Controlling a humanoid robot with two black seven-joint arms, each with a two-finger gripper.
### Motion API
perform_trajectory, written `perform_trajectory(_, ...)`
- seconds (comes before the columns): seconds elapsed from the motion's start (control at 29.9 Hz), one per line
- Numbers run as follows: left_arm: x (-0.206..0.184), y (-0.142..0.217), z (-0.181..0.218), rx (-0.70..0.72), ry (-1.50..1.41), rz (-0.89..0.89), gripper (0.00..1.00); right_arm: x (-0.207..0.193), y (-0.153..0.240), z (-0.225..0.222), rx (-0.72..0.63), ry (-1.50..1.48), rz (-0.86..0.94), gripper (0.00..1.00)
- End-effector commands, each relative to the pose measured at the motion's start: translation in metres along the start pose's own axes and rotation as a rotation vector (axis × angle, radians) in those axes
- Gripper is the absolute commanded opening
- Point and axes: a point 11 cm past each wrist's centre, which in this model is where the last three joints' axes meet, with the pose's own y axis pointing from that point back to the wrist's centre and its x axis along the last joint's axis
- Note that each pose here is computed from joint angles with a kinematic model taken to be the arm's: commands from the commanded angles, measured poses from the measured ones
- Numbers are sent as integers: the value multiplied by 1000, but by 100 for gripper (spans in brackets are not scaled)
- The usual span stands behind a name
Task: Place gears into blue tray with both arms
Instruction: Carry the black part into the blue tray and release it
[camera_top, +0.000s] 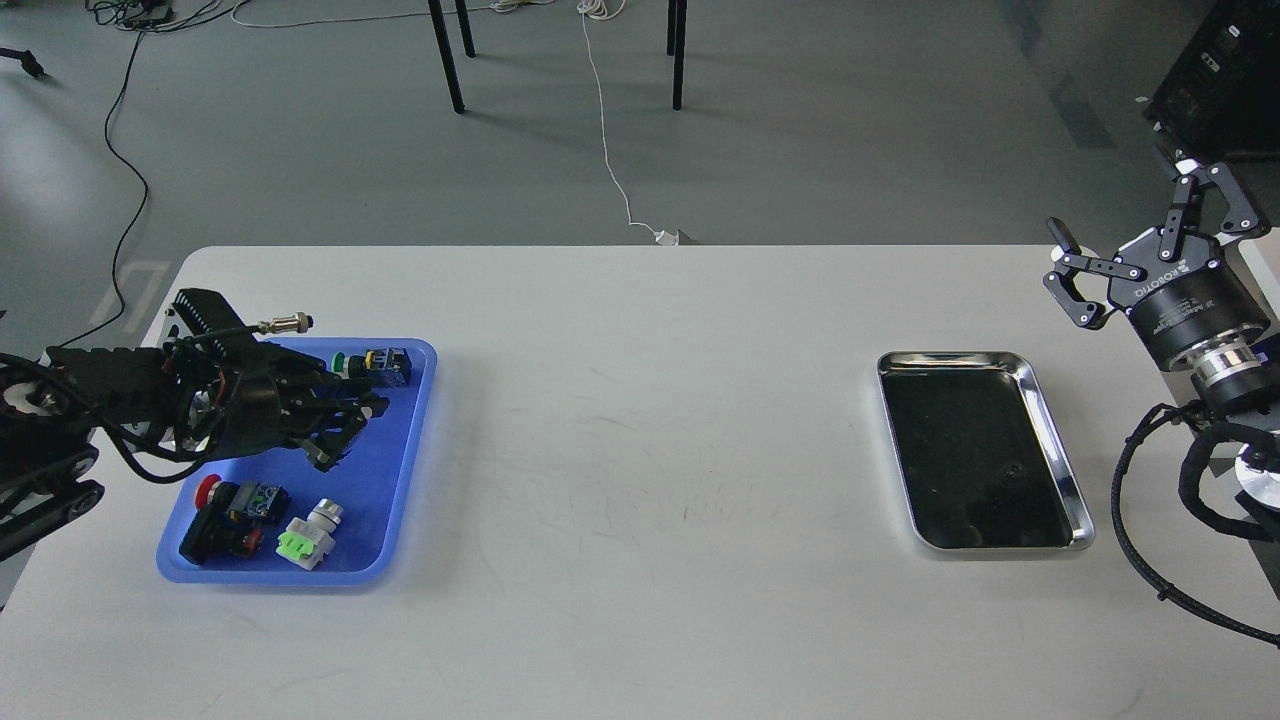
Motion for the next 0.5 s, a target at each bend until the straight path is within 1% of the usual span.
perform_trajectory(0.0,-29,5,-18,62,61,-25,14,0,0,-1,1,2,1,98)
perform_trajectory(0.17,-56,9,-36,125,90,-50,15,1,1,-3,2,6,1,98)
perform_trajectory(0.27,-59,-1,-32,109,98,-44,16,1,1,-3,2,6,0,98)
perform_trajectory(0.47,-66,-7,-35,125,114,-57,19,0,0,-3,1,5,-2,98)
